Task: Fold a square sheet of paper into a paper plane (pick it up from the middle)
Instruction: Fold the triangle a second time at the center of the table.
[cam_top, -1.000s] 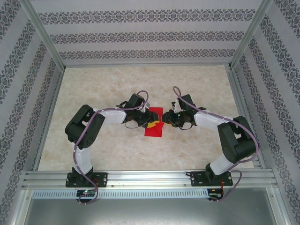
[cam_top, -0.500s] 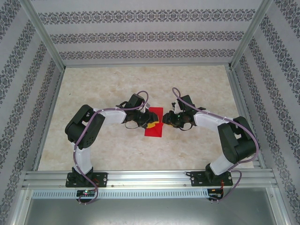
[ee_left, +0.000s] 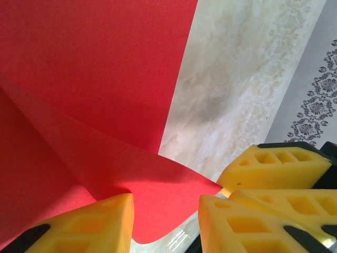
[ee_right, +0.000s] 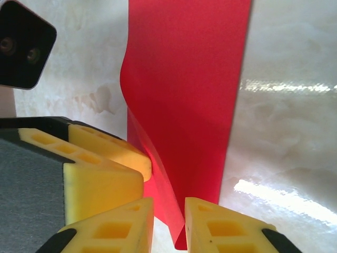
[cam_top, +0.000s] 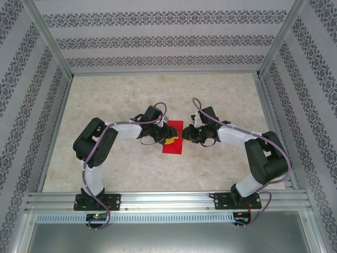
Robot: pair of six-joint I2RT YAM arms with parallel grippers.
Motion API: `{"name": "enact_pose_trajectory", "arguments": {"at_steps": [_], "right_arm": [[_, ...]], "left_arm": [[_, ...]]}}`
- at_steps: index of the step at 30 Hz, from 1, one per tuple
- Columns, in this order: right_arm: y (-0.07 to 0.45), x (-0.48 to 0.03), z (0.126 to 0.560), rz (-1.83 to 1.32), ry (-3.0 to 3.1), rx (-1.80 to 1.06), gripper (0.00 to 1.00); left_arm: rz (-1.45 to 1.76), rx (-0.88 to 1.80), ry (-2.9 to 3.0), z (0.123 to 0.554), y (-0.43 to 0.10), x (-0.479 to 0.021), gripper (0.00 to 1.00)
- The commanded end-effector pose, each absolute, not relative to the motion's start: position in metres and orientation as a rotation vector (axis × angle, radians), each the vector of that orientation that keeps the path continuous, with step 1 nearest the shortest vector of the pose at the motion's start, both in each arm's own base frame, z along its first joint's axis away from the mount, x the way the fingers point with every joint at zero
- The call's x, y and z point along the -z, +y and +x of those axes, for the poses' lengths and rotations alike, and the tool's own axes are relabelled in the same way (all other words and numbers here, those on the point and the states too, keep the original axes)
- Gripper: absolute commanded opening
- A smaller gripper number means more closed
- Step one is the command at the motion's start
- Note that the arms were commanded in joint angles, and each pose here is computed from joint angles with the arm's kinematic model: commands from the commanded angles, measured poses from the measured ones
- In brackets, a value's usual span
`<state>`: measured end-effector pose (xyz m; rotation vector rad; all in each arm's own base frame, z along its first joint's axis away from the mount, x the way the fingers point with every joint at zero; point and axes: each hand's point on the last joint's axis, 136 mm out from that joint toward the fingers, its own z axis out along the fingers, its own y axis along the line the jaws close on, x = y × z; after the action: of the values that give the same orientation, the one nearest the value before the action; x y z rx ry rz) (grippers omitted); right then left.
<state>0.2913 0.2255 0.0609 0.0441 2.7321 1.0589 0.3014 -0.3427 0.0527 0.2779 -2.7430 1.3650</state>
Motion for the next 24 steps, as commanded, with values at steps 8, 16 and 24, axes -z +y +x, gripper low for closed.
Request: {"name": "enact_pose_trajectory", "arguments": {"at_steps": [8,16,24], "right_arm": [[0.230,-0.061,0.287,-0.006,2.735,-1.064,0.27],[0.236,-0.055,0.285,-0.061,2.772,-1.062,0.17],[0.228,-0.044,0.297,-0.131,2.808,-0.911,0.01]], "left_arm": [[0.231,-1.391,-2.765,0.301,-0.346,-0.066,0.38],[0.228,-1.400,-2.768,0.302,-0.346,-0.070,0.38],[0.190,-1.467,-2.767,0.306,-0.346,-0.088,0.37]]}}
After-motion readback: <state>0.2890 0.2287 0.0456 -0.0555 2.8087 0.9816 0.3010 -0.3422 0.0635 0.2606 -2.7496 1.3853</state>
